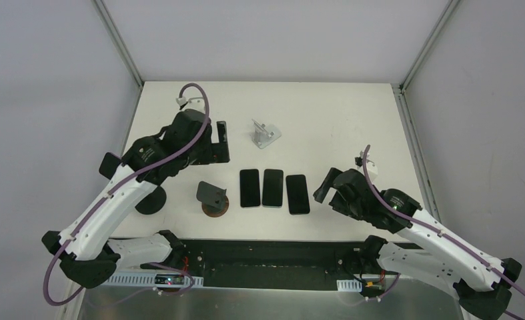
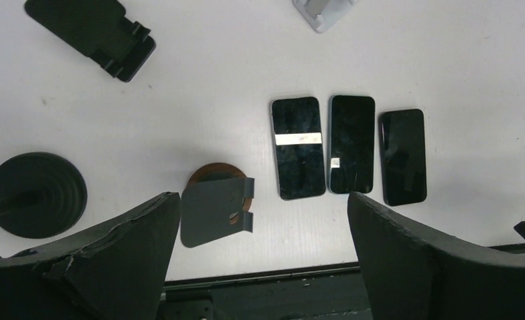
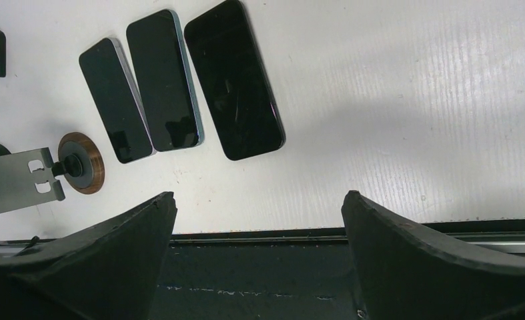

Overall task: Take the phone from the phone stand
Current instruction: Move the phone stand with the phone to the center of the board.

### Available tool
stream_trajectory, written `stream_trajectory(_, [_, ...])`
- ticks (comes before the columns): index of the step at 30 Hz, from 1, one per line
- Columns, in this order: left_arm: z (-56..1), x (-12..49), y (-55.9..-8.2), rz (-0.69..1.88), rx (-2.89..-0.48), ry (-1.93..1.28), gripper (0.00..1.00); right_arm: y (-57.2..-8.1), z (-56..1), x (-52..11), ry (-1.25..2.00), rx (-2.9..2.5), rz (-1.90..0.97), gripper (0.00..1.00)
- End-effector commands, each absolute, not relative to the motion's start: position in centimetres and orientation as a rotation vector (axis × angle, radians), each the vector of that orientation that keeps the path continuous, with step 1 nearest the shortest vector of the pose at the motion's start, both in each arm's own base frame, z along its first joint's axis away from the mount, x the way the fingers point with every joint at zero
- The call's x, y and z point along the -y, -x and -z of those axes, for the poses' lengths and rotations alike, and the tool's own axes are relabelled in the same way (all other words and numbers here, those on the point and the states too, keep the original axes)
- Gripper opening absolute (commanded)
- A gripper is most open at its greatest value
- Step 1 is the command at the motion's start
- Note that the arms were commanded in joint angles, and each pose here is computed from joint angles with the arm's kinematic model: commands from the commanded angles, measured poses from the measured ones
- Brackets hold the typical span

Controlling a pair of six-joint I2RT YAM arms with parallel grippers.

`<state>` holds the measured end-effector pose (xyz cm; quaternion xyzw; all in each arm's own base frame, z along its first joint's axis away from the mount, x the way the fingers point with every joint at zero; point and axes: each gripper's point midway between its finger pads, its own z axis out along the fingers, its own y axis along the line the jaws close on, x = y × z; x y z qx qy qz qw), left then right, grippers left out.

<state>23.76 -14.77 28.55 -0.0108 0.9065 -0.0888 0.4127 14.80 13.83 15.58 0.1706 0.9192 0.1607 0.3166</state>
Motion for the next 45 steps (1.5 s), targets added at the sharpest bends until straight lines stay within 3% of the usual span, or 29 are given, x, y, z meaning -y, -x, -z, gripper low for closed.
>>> stream_trajectory(1, [-28.5, 11.4, -22.0, 0.117, -2.276, 0.069, 0.99, -15.5, -16.8, -13.8, -0.448, -2.375, -0.431, 0.99])
stream_trajectory(23, [-31.4, -0.3, -16.9, 0.052, -2.091, 0.593, 0.99, -15.5, -15.6, -15.7, -0.405, -2.454, -0.434, 0.99])
stream_trajectory(45, [-32.0, -5.3, -17.7, -0.053, -2.016, 0.989, 0.99, -14.6, -14.4, -15.5, -0.404, -2.518, -0.405, 0.99])
